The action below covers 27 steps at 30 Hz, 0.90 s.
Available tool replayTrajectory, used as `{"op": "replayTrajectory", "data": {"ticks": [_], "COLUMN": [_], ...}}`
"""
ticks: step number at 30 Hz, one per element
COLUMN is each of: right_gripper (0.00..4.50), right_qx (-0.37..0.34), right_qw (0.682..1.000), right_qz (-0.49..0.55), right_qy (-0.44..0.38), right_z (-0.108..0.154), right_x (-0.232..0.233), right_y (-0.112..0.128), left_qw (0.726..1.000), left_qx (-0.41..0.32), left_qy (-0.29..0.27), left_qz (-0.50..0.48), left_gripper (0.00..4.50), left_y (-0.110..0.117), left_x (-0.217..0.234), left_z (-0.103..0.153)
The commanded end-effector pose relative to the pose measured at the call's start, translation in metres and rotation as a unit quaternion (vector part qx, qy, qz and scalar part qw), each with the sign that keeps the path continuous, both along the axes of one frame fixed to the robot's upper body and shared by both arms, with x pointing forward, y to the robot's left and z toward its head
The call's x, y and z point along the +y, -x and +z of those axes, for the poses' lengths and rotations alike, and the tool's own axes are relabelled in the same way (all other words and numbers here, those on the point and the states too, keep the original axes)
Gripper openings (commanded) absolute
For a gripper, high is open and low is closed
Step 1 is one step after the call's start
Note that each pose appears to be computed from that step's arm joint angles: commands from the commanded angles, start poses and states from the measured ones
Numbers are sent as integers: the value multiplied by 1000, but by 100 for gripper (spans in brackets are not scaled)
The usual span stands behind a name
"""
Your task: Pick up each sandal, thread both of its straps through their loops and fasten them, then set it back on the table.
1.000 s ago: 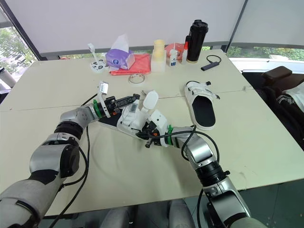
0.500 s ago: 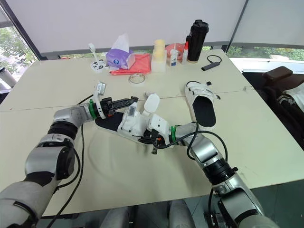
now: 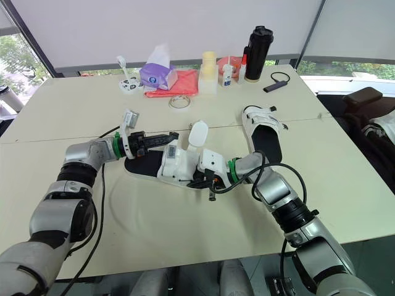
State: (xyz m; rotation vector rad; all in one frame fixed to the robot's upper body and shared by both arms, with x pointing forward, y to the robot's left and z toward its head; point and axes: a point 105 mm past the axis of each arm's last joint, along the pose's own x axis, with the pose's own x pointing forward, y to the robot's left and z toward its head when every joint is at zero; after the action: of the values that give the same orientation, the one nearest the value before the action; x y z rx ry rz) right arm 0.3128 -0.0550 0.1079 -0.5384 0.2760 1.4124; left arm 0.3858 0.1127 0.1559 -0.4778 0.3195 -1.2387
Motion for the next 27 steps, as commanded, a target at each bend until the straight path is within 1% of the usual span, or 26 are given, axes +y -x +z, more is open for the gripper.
{"op": "replayTrajectory", "data": {"ticks": [1,6,9,12,15,16,19,27], "right_gripper": [2,2,2,0,0,0,0,0], "right_qx": [11,6,5,5,5,5,2,-1], "right_qw": [1000,1000,1000,1000,1000,1000,1000,1000], "right_qz": [3,0,-2,-4,-3,-3,-4,-7], "right_qy": [25,27,26,26,27,26,27,30], "right_z": [-8,-7,-8,-9,-9,-9,-9,-10], "right_x": [-6,-5,-5,-5,-5,-4,-4,-5], "right_y": [3,2,2,2,3,3,2,2], "left_qw": [1000,999,998,998,998,997,998,997], "left_qx": [-11,19,35,51,63,65,56,50], "left_qy": [-1,-36,-43,-36,-28,-26,-29,-4], "left_qz": [-1,8,9,14,13,12,12,54], "left_gripper": [0,0,0,94,234,297,448,448], "left_y": [-5,-10,-10,-10,-9,-9,-7,-9], "left_x": [-9,-18,-16,-14,-10,-9,-4,22], "left_z": [7,-10,-15,-14,-12,-11,-10,-3]}}
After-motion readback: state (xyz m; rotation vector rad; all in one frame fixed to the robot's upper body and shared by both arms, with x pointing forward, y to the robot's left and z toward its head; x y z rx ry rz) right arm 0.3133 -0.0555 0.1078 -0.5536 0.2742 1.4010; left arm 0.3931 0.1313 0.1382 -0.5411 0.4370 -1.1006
